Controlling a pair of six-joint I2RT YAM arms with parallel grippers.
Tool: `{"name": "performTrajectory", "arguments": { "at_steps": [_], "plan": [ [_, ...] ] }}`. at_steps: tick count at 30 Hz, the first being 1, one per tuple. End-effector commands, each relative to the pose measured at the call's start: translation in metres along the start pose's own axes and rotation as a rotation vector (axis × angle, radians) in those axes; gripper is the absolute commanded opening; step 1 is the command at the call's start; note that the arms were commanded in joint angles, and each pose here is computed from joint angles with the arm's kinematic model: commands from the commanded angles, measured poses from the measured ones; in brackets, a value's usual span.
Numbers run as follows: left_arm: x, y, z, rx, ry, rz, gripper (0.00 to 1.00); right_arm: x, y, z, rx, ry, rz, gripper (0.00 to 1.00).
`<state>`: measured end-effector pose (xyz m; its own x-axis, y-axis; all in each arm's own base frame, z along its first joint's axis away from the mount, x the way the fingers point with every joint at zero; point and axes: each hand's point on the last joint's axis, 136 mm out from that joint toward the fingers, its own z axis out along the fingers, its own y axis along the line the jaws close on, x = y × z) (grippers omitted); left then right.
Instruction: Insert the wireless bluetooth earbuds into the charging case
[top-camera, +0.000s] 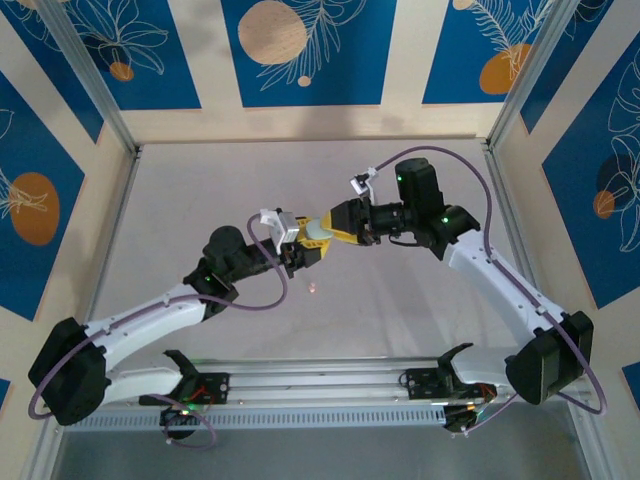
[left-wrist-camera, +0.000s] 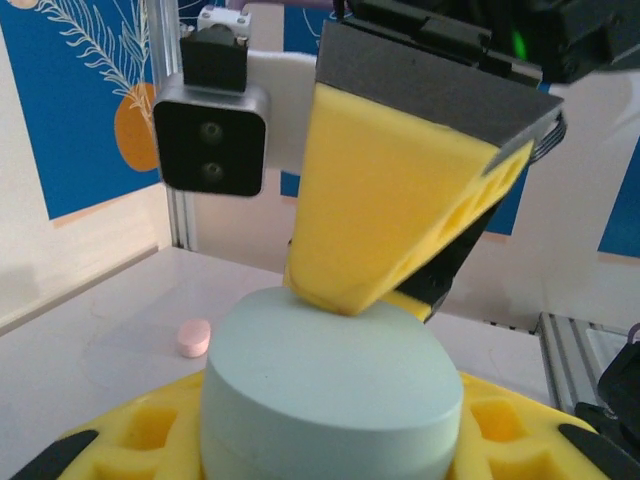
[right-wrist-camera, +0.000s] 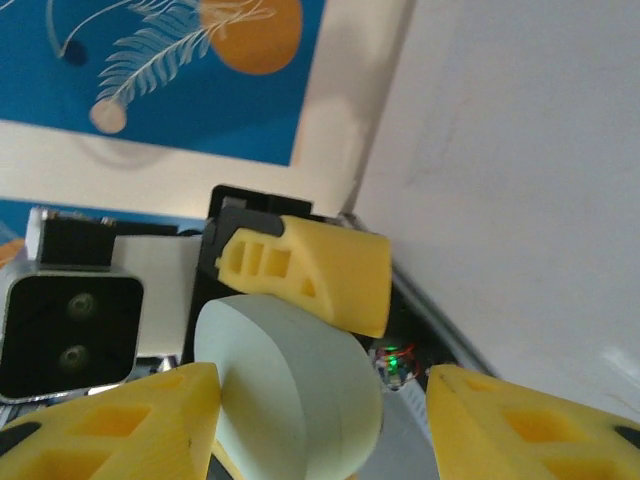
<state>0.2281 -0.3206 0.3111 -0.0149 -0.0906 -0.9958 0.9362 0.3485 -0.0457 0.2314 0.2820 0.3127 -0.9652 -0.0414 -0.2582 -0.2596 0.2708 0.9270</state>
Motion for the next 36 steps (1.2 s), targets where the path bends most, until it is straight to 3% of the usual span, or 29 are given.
{"name": "performTrajectory", "arguments": {
  "at_steps": [1, 9, 13, 17, 20, 23, 25, 28, 31, 36],
  "plan": [
    [-0.044, -0.012, 0.004, 0.058, -0.128, 0.029, 0.37, 0.011, 0.020, 0.005, -0.155, 0.109, 0.027, 0.56],
    [-0.044, -0.010, 0.005, 0.052, -0.133, 0.027, 0.37, 0.013, 0.018, 0.006, -0.187, 0.127, 0.037, 0.45],
    [-0.041, -0.010, 0.006, 0.051, -0.121, 0.023, 0.37, 0.006, 0.010, 0.004, -0.163, 0.088, 0.054, 0.29],
    [-0.032, -0.006, 0.007, 0.032, -0.081, 0.020, 0.43, -0.005, -0.002, -0.002, -0.136, 0.015, 0.088, 0.20],
    [-0.022, -0.003, 0.007, 0.011, -0.039, 0.025, 0.47, -0.012, -0.005, -0.006, -0.133, -0.033, 0.095, 0.18],
    [-0.012, 0.002, 0.006, -0.016, 0.004, 0.026, 0.59, -0.018, -0.014, -0.010, -0.101, -0.083, 0.111, 0.17],
    [-0.008, 0.005, 0.005, -0.034, 0.018, 0.028, 0.60, -0.022, -0.022, -0.013, -0.074, -0.120, 0.123, 0.16],
    [-0.002, 0.009, 0.002, -0.066, 0.040, 0.035, 0.70, -0.031, -0.039, -0.020, -0.041, -0.181, 0.155, 0.16],
    [0.004, 0.016, -0.002, -0.109, 0.062, 0.040, 0.72, -0.044, -0.069, -0.030, 0.034, -0.277, 0.204, 0.16],
    [0.003, 0.027, -0.014, -0.203, 0.075, 0.042, 0.79, -0.057, -0.147, -0.048, 0.235, -0.416, 0.331, 0.16]
  ]
}}
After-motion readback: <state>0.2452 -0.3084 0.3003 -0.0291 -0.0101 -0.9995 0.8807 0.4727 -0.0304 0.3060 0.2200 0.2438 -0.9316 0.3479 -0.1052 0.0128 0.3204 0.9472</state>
